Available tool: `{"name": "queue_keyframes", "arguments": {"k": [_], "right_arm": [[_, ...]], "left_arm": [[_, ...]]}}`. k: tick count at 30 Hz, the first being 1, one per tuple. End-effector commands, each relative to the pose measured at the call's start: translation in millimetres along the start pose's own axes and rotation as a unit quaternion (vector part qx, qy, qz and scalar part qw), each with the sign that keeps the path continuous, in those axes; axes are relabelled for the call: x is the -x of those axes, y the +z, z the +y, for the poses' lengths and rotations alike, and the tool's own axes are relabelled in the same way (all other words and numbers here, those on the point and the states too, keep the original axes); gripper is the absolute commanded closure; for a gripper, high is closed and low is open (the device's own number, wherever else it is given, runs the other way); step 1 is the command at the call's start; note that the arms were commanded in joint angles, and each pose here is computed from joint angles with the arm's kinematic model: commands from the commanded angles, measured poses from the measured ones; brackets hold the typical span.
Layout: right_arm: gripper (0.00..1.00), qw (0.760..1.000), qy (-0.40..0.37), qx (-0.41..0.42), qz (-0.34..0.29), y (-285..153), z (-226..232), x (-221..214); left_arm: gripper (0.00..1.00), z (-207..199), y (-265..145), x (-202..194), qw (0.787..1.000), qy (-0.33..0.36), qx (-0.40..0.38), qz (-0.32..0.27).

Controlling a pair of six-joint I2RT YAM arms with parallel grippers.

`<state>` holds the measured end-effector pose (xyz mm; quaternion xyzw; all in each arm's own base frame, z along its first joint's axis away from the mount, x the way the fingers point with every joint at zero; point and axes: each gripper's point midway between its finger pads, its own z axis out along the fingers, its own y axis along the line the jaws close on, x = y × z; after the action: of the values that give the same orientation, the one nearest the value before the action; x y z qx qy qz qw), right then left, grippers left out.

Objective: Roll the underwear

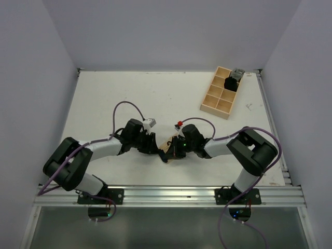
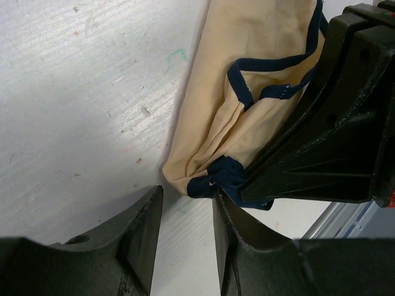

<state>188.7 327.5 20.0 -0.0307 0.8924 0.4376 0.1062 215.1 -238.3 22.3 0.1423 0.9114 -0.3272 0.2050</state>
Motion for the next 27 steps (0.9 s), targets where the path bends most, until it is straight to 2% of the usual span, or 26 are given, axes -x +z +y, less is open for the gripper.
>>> {"name": "queue_keyframes", "arguments": {"k": [1, 8, 12, 15, 20, 27], "right_arm": [[1.0, 1.0, -0.002, 0.006, 0.006, 1, 1, -1], [0.98, 1.0, -0.009, -0.007, 0.014, -1, -1, -1], [0.85, 1.0, -0.005, -0.026, 0.017, -2, -4, -1], [0.79, 0.999, -0.01, -0.041, 0.014, -5, -3, 4], [0.73, 0.998, -0.032, -0.055, -0.003, -16, 6, 15], [0.69, 0.989, -0.053, -0.133, -0.023, -36, -7, 24]], "left_arm": [[0.59, -4, 5, 11, 1.0, 0.014, -0.01, -0.02], [0.62, -1, 15, 14, 1.0, 0.02, -0.007, -0.008], [0.65, 0, 20, 10, 1.0, 0.016, -0.012, 0.006], [0.66, 4, 23, 2, 1.0, 0.008, -0.007, 0.023], [0.66, 11, 27, -4, 0.999, 0.002, 0.008, 0.046], [0.67, 14, 33, -8, 0.997, 0.001, 0.029, 0.075]]}}
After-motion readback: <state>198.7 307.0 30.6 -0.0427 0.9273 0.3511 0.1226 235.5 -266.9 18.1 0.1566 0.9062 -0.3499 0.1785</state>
